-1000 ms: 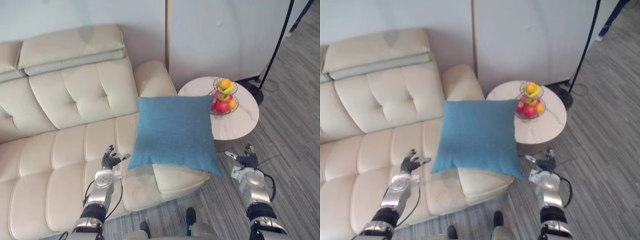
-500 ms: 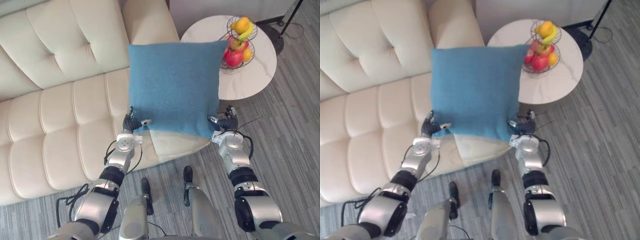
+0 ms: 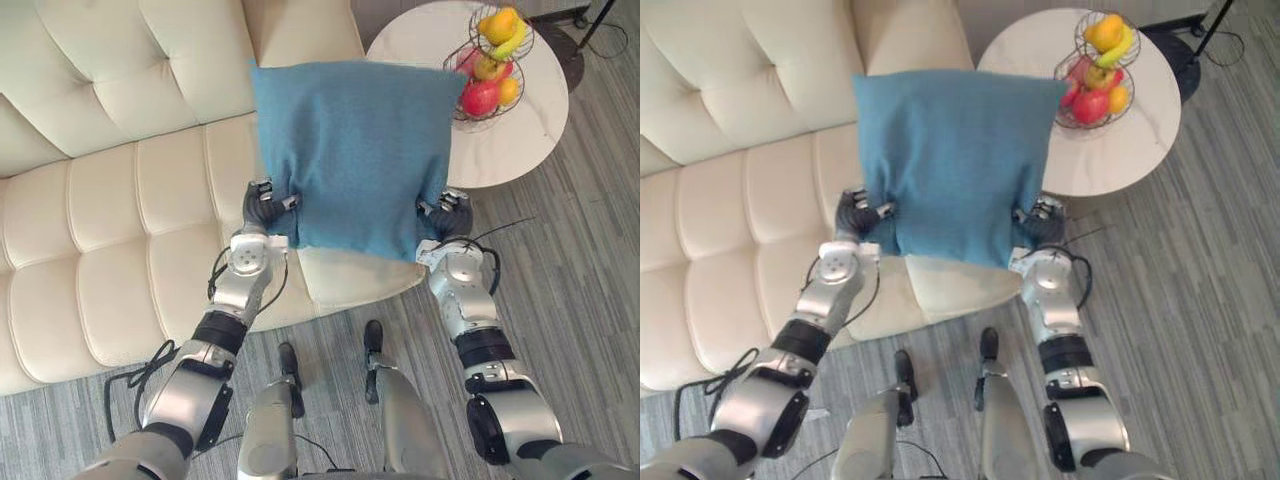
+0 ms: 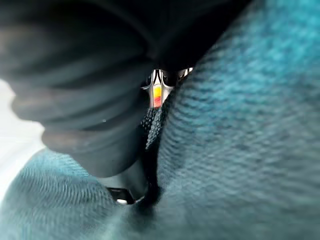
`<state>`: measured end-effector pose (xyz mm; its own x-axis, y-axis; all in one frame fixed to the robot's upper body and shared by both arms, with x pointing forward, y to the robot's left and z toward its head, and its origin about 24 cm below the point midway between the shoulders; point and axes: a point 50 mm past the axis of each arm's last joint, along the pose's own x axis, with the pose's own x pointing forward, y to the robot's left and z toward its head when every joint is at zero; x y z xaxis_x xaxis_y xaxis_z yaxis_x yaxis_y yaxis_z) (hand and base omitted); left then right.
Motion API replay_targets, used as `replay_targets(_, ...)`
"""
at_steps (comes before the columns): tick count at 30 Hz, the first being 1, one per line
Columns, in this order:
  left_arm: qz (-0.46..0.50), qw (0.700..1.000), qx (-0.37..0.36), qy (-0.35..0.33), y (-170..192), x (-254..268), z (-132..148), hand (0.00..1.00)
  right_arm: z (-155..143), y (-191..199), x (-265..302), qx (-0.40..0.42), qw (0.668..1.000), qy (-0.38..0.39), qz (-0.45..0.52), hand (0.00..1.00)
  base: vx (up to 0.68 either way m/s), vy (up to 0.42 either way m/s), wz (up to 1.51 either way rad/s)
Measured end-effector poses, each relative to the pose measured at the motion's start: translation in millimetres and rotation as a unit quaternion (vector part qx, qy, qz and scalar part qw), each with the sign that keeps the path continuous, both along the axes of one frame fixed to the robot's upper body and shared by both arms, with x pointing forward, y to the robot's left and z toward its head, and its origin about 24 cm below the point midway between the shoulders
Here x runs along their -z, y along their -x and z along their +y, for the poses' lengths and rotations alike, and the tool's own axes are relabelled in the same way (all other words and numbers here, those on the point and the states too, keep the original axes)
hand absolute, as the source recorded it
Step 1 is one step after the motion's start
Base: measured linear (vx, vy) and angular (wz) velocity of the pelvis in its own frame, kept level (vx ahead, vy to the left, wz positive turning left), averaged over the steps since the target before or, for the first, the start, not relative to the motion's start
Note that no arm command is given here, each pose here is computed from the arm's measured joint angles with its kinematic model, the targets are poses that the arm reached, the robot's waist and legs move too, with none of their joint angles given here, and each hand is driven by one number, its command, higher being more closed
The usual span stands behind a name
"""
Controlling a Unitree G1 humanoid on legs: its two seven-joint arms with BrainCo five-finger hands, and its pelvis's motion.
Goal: Pick up cushions and gather them together orderly.
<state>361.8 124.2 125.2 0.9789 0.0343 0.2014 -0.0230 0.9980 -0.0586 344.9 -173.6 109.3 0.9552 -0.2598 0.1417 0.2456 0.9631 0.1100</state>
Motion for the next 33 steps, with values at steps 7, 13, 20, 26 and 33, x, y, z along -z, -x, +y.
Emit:
replay_targets(7, 0.025, 0.998, 0.005, 0.057, 40.6, 35.8, -2.4, 1.00, 2.4, 32.4, 40.9, -0.003, 0.999, -0.018, 0.039, 1.00, 0.03, 0.002, 0.08)
replay_targets(13, 0.068, 0.995, 0.001, 0.078, 83.0, 70.0, 3.6, 1.00, 4.9, 75.8, 72.6, -0.025, 0.997, -0.024, 0.075, 1.00, 0.06, 0.016, 0.05)
replay_targets(20, 0.073, 0.989, -0.006, 0.127, 125.8, 79.0, 10.0, 1.00, 10.3, 110.7, 72.7, -0.047, 0.997, -0.042, 0.055, 1.00, 0.03, 0.009, 0.06)
replay_targets(26, 0.072, 0.985, -0.011, 0.156, 142.8, 81.0, 9.3, 1.00, 10.8, 123.6, 73.4, -0.050, 0.997, -0.043, 0.044, 1.00, -0.06, 0.003, 0.38)
replay_targets(33, 0.088, 0.980, -0.010, 0.177, 139.9, 87.8, 4.3, 1.00, 1.9, 107.4, 65.2, -0.019, 0.999, -0.013, 0.029, 1.00, -0.09, 0.114, 0.71)
